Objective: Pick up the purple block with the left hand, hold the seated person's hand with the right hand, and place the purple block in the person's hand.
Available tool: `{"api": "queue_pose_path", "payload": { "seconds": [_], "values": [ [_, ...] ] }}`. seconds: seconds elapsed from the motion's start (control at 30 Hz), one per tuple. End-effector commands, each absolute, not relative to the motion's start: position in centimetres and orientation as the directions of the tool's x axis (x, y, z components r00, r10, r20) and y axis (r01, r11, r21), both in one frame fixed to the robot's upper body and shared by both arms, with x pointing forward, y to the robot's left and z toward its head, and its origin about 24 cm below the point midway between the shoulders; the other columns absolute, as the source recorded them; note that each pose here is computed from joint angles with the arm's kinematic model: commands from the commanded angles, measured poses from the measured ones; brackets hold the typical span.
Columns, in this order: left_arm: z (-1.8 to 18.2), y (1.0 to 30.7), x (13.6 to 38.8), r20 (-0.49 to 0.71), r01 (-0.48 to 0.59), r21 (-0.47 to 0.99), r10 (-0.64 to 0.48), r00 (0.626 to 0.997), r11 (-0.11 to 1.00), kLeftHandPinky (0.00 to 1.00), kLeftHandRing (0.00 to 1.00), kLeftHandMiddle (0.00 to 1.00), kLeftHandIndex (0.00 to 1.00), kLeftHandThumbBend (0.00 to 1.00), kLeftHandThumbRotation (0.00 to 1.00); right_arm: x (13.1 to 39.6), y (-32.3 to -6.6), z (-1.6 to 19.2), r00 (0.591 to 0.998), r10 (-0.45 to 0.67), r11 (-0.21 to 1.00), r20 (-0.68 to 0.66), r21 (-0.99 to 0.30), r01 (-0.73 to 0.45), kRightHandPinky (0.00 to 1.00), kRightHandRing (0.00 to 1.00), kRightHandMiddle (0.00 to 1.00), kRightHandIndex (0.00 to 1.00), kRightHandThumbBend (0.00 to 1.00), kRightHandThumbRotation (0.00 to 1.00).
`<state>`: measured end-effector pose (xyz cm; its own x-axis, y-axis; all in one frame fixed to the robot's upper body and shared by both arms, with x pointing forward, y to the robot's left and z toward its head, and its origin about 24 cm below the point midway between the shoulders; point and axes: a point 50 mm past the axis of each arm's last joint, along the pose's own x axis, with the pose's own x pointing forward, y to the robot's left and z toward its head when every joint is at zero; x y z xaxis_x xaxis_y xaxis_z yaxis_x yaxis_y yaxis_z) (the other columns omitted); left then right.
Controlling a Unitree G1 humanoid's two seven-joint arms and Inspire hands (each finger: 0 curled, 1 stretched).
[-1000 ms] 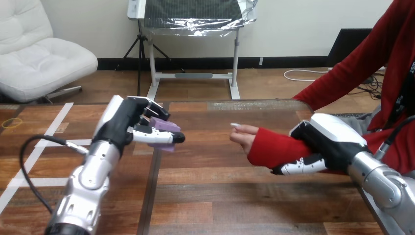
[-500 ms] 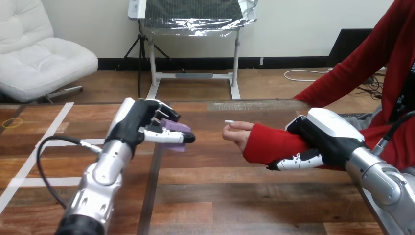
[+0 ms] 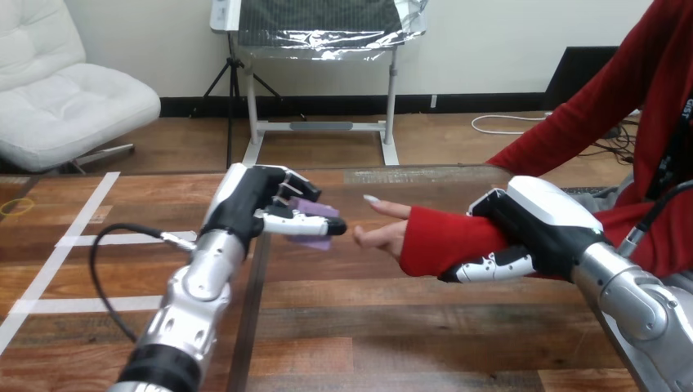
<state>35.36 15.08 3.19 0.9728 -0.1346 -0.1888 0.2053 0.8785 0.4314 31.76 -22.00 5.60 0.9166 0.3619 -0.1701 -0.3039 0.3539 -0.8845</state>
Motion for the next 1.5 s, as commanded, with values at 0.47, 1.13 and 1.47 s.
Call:
{"api": "queue_pose_path", "payload": {
  "seconds": [0.47, 1.13, 1.47],
  "values": [
    [8.5, 10.7, 38.3, -0.014, 0.220, 0.432, -0.238, 0.971, 0.875, 0.40, 0.42, 0.43, 0.41, 0.84, 0.00, 33.4, -18.6, 10.5, 0.892, 0.448, 0.447, 0.063, -0.880, -0.162, 0.21, 0.25, 0.29, 0.30, 0.72, 0.46],
    [9.8, 8.2, 38.8, 0.013, 0.254, 0.418, -0.285, 0.958, 0.872, 0.40, 0.41, 0.41, 0.40, 0.87, 0.00, 33.3, -17.4, 10.6, 0.882, 0.465, 0.446, 0.069, -0.879, -0.167, 0.20, 0.23, 0.28, 0.29, 0.72, 0.48],
    [10.3, 7.0, 38.7, 0.028, 0.277, 0.419, -0.317, 0.948, 0.865, 0.39, 0.40, 0.41, 0.40, 0.87, 0.00, 33.3, -17.2, 10.6, 0.881, 0.468, 0.448, 0.071, -0.878, -0.167, 0.19, 0.23, 0.27, 0.28, 0.71, 0.50]
  ]
}}
